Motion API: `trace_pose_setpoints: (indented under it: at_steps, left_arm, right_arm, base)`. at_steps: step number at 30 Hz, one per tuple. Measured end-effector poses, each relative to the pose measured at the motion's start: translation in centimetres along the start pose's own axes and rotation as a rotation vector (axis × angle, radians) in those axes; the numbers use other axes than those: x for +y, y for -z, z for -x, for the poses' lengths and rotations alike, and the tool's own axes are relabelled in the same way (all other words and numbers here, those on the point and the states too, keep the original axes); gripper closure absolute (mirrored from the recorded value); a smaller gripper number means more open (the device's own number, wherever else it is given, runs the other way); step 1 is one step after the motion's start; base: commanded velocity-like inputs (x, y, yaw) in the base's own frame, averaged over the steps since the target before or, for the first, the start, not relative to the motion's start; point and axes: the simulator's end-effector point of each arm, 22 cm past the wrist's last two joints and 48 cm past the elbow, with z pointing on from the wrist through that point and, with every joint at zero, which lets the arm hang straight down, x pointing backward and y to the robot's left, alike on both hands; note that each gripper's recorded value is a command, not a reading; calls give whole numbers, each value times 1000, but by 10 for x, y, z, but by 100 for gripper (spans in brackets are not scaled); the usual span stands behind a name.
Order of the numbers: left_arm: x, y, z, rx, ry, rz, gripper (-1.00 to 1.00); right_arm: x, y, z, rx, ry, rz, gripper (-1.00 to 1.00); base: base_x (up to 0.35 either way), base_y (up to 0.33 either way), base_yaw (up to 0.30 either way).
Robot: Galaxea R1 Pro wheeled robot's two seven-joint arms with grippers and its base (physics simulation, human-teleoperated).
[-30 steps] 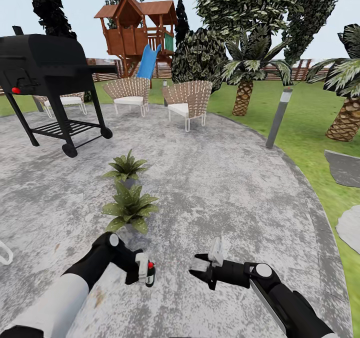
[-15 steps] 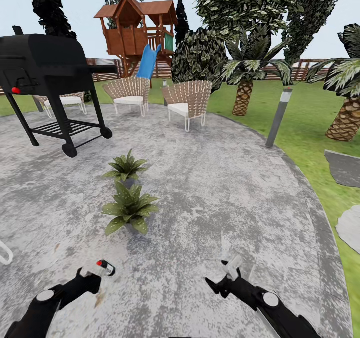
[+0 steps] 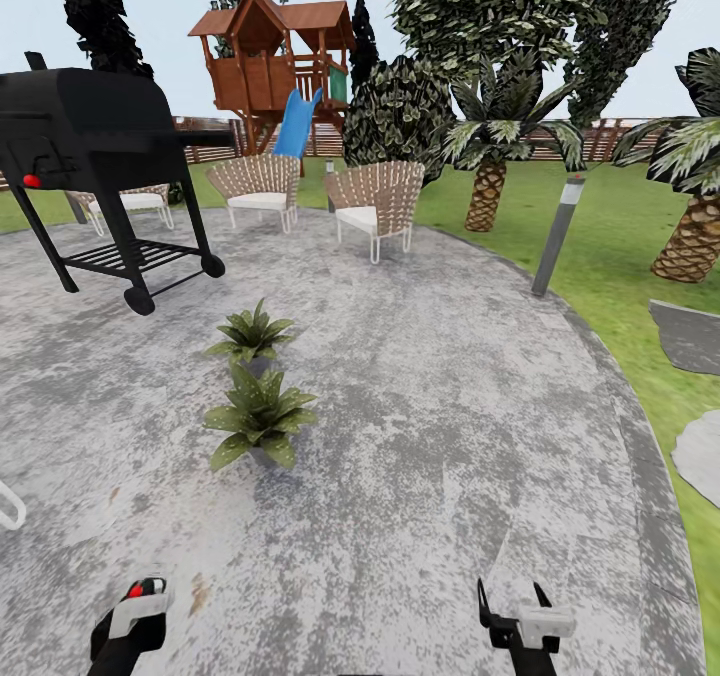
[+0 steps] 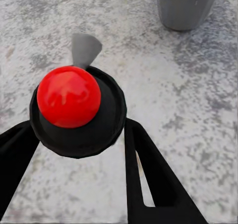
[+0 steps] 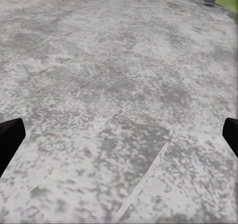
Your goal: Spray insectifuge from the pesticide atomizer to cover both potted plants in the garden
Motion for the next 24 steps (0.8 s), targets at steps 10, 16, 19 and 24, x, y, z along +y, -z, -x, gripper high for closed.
trace_pose_setpoints:
  at_steps: [10,16,19,24]
  left_arm:
    - [-1,8,-13,15,-3,-3,100]
    - [-2,8,-14,18,-3,-6,100]
    - [-2,8,-14,19,-2,-4,100]
    - [-2,8,-15,20,-1,-5,100]
  right_arm:
    - [12,2,-1,3,-7,18,-100]
    - [9,2,-1,4,-3,13,-100]
    - [7,2,-1,4,0,13,-100]
    - [11,2,-1,4,-4,16,-100]
  base:
    - [0,0,0]
    - [0,0,0]
    - [0,0,0]
    - [0,0,0]
